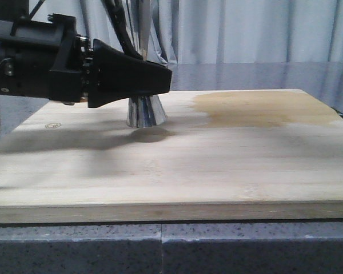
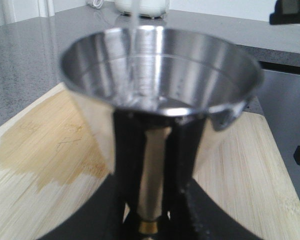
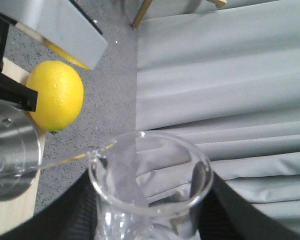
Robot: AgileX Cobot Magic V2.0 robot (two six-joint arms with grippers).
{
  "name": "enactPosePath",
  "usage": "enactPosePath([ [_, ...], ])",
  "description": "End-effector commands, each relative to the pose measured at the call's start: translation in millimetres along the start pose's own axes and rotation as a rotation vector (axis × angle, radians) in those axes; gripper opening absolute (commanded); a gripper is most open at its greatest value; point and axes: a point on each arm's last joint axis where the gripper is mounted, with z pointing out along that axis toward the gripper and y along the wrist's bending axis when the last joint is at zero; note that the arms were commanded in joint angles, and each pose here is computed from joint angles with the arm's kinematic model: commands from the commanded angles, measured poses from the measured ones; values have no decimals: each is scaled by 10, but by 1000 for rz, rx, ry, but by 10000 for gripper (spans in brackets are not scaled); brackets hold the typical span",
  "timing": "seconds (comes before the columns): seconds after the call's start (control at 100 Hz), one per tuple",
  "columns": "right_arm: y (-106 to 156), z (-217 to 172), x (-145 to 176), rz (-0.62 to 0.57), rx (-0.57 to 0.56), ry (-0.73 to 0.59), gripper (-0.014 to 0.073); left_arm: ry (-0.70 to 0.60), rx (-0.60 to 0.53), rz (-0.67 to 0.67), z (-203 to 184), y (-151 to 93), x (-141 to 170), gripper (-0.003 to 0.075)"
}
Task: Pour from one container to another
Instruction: 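Tilt the glass beaker with the right gripper, pouring liquid into the jigger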
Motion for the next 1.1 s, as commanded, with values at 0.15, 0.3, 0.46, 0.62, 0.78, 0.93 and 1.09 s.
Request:
enactPosePath([
  [0.15, -193, -95, -66, -16, 63, -33, 171, -211, 125, 38, -37, -150, -344, -1],
  [0.3, -193, -95, -66, -20, 63, -33, 171, -210, 126, 39, -37, -151, -343, -1],
  [0.46, -193, -95, -68, -23, 63, -35, 171, -210, 126, 37, -37, -151, -343, -1],
  [0.62, -193, -95, -68, -25, 63, -35, 171, -210, 126, 37, -37, -151, -343, -1],
  [0.78, -193, -95, -70, -27, 63, -37, 171, -209, 128, 19, -37, -151, -343, -1],
  [0.93, -193, -95, -72, -27, 63, -40, 171, -206, 131, 20, -37, -154, -341, -1],
  [1.09, -192, -95, -73, -27, 63, -41, 171, -199, 137, 23, -37, -160, -335, -1],
])
